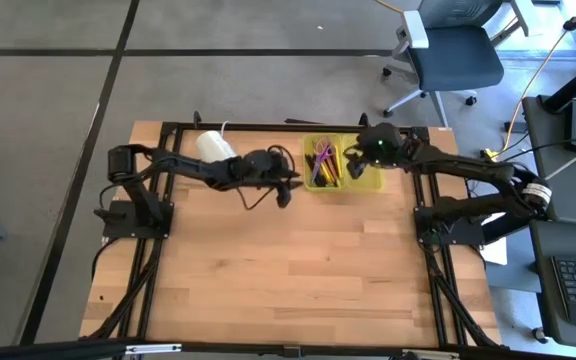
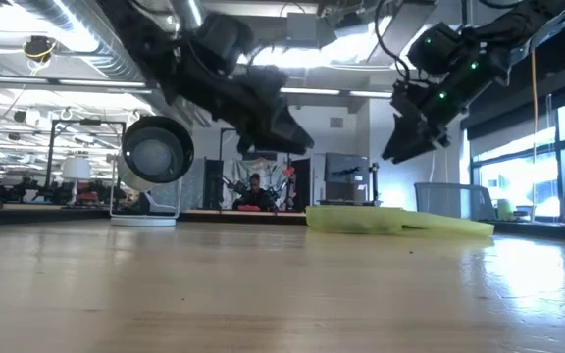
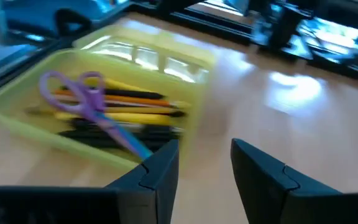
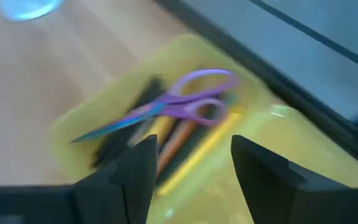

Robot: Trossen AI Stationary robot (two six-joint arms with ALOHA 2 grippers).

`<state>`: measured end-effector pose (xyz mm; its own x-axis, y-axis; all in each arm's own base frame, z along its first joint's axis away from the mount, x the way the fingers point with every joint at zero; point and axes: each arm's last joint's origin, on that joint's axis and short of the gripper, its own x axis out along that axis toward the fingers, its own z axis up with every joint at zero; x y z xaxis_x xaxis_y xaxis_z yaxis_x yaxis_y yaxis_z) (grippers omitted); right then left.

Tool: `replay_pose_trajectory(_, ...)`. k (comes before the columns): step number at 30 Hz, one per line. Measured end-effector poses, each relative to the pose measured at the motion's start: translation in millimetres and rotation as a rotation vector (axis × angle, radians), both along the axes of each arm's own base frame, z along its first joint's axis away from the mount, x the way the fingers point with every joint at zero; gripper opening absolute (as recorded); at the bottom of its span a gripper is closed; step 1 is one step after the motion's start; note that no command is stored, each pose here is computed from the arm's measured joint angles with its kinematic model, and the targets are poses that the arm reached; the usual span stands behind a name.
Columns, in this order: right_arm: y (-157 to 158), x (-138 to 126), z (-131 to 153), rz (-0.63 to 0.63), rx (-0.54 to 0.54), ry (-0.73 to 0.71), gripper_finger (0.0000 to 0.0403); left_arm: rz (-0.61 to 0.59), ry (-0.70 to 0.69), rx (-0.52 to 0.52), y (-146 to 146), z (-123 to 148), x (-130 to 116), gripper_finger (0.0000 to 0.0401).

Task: Pick & place school supplies into a supply box
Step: Close the yellow supply box

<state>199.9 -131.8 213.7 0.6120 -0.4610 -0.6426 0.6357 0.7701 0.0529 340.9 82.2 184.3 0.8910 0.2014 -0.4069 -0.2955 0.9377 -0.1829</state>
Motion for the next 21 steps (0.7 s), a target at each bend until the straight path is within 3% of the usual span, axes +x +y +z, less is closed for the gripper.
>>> replay_pose_trajectory(6,-27,-27,-8,-0.212,0.069,0.065,0.0208,0.177,0.036,-0.034,35,-25,-2,0.0138)
replay_pose_trajectory(11,-47,-51,-11,-0.376,0.118,0.068,0.0208,0.213,-0.004,-0.065,56,-42,-2,0.0138)
replay_pose_trajectory(15,-57,-61,-16,-0.453,0.143,0.072,0.0208,0.223,-0.046,-0.086,64,-50,0,0.0138)
replay_pose_trajectory(21,-61,-62,-30,-0.468,0.202,0.133,0.0208,0.28,-0.073,-0.116,73,-56,-1,0.0138)
